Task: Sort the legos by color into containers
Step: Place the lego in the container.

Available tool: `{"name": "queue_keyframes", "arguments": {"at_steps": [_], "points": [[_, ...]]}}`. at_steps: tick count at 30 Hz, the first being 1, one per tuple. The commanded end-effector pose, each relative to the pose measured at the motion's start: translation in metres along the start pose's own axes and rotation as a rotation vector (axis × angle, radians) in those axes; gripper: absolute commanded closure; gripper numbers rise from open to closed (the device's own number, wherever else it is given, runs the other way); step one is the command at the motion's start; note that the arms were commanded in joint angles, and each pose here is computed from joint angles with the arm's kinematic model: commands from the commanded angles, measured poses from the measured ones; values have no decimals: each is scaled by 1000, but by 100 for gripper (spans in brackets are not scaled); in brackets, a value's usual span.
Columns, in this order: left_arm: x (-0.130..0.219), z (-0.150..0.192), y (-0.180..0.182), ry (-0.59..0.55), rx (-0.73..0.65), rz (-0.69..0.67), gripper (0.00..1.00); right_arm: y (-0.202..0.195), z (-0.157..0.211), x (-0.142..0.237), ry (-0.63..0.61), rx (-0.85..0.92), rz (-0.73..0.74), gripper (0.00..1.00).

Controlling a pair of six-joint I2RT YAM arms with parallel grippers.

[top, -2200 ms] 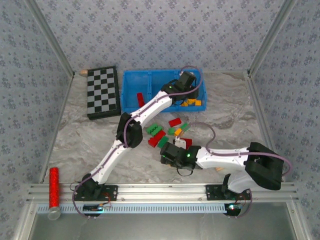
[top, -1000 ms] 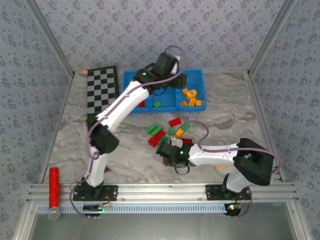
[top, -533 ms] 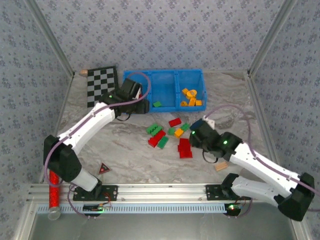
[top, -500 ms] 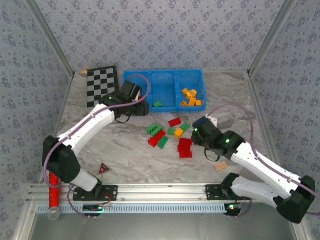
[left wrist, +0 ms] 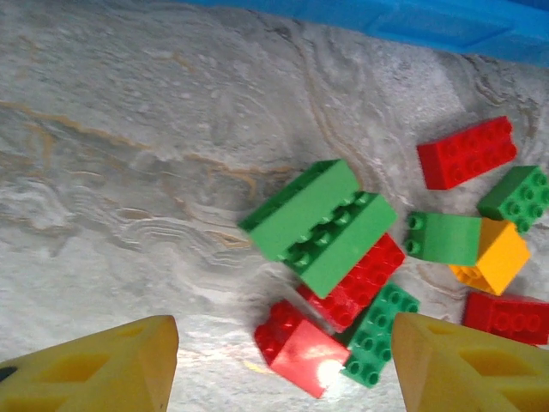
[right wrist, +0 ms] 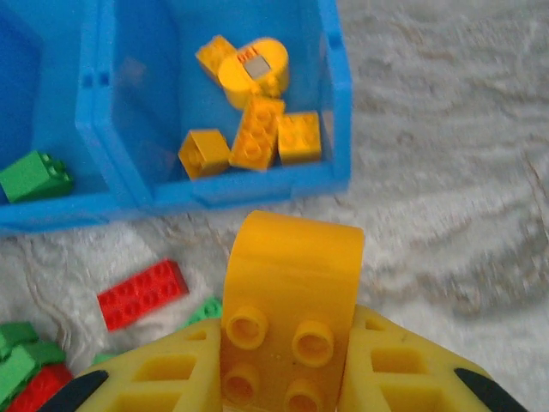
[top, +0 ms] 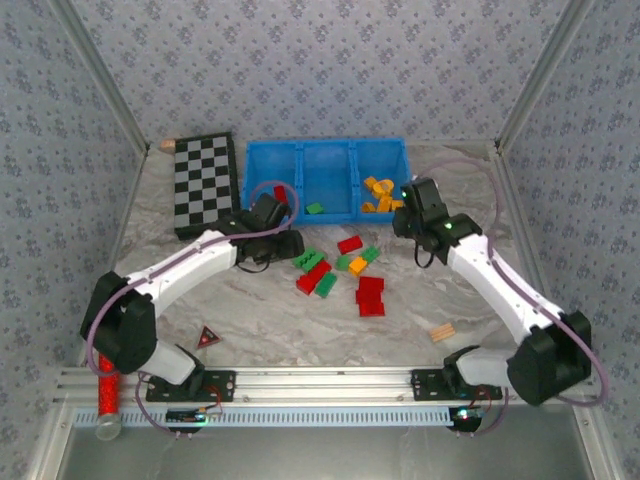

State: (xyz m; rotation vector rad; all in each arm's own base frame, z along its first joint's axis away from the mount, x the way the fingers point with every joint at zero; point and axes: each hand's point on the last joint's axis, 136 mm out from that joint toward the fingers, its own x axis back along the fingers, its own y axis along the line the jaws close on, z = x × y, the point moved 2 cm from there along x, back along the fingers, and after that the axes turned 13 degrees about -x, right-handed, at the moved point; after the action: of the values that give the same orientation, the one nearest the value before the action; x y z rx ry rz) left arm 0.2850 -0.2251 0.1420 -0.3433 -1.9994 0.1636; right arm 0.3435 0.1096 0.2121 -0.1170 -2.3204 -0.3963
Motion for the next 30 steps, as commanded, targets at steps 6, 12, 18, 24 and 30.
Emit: {"name": "queue_keyframes", "arguments": {"at_steps": [6,12,18,24,30], "points": [[-24,28,-19,75,45,-16,33,37,-57,-49,-96,147,-23,70],[-34,45,-19,128,30,-61,32,42,-53,-102,-30,156,-36,70],[-45,58,-18,183,19,-95,32,47,-44,-140,28,175,-30,68],[-57,67,-14,225,18,-118,32,46,-35,-160,67,183,-31,62],[-68,75,-10,259,15,-133,32,45,-37,-156,66,189,-32,51]]}}
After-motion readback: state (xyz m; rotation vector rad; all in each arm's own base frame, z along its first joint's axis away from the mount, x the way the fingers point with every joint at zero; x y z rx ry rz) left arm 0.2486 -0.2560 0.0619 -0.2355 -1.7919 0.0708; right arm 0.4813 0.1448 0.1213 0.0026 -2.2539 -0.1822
